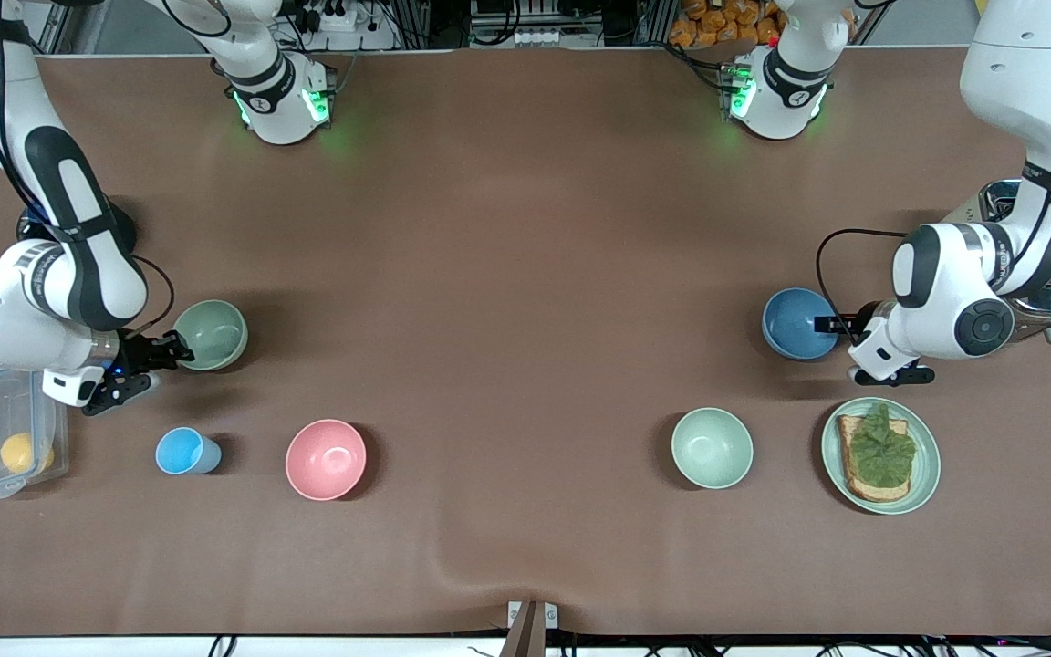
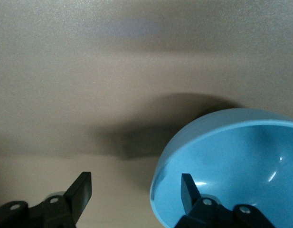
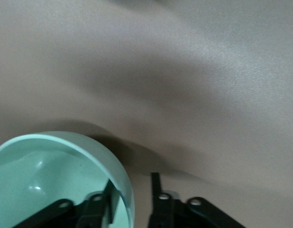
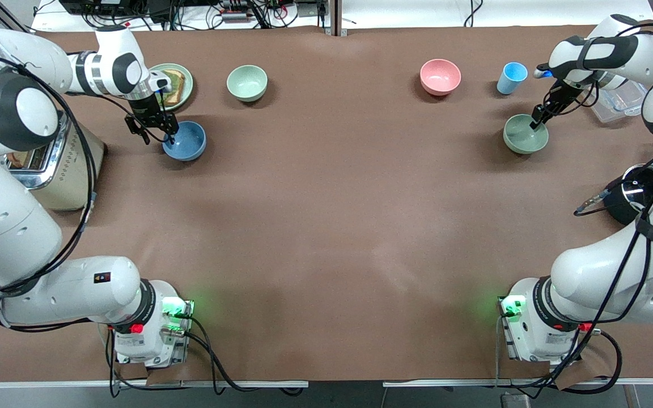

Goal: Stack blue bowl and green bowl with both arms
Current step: 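Grasp the green bowl with the right gripper while the left gripper grasps the blue bowl, then slide the green bowl toward the table middle with the right gripper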

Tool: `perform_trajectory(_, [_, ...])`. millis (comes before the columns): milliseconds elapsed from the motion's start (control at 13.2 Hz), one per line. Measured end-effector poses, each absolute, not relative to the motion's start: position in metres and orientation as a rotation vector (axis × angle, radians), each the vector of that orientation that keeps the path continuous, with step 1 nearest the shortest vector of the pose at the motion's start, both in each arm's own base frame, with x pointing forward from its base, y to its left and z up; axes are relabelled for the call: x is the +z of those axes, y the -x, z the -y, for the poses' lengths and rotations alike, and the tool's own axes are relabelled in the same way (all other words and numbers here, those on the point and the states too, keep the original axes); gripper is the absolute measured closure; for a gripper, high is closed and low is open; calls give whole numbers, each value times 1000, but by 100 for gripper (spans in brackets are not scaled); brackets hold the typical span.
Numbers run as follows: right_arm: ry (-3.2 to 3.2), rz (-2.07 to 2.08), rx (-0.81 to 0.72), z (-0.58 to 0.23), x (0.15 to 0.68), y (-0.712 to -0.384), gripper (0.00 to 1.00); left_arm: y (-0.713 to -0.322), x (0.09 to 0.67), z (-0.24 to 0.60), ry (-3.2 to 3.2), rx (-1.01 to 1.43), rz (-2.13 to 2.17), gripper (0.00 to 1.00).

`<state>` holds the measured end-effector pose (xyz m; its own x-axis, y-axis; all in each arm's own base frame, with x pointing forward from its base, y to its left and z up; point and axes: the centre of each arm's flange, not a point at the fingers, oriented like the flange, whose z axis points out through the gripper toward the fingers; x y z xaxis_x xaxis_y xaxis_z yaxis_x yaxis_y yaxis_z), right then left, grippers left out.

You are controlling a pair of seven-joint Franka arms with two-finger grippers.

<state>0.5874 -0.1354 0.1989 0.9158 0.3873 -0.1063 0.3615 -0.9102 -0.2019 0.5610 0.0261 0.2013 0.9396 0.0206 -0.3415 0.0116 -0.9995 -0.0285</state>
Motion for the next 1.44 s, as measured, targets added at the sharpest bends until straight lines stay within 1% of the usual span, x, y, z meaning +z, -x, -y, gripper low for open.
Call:
perform_trajectory(76, [2886,544,210,134,199,-587,87,-561,202,-25,3069,539,23,17])
perform_trajectory(151, [2873,517,218,133,200,-586,96,-562,202,-24,3069,538,20,22])
perform_trajectory(227, [2865,481,232,131,202,-586,96,-562,202,-23,3070,536,16,22])
perform_trajectory(303, [2860,424,262,130,208,-587,96,-562,202,-22,3070,536,15,29])
perform_trajectory(378, [2856,355,302,125,216,-590,96,-562,202,-22,3070,536,15,41])
perform_trajectory(454, [2856,290,334,117,226,-595,96,-562,202,-22,3070,536,14,52])
perform_trajectory(605, [2866,197,373,93,247,-601,96,-562,201,-21,3070,538,11,76])
perform_trajectory(756, [2849,105,412,67,264,-601,96,-564,204,-18,3073,532,-1,94])
perform_trajectory(1134, [2865,-212,480,-18,298,-598,96,-573,215,-15,3080,493,-25,94])
perform_trajectory(1286, [2879,-349,502,-68,308,-593,96,-586,232,-7,3084,476,-45,95])
perform_trajectory(1437, [2868,-456,483,-114,313,-585,96,-599,254,-1,3082,486,-58,95])
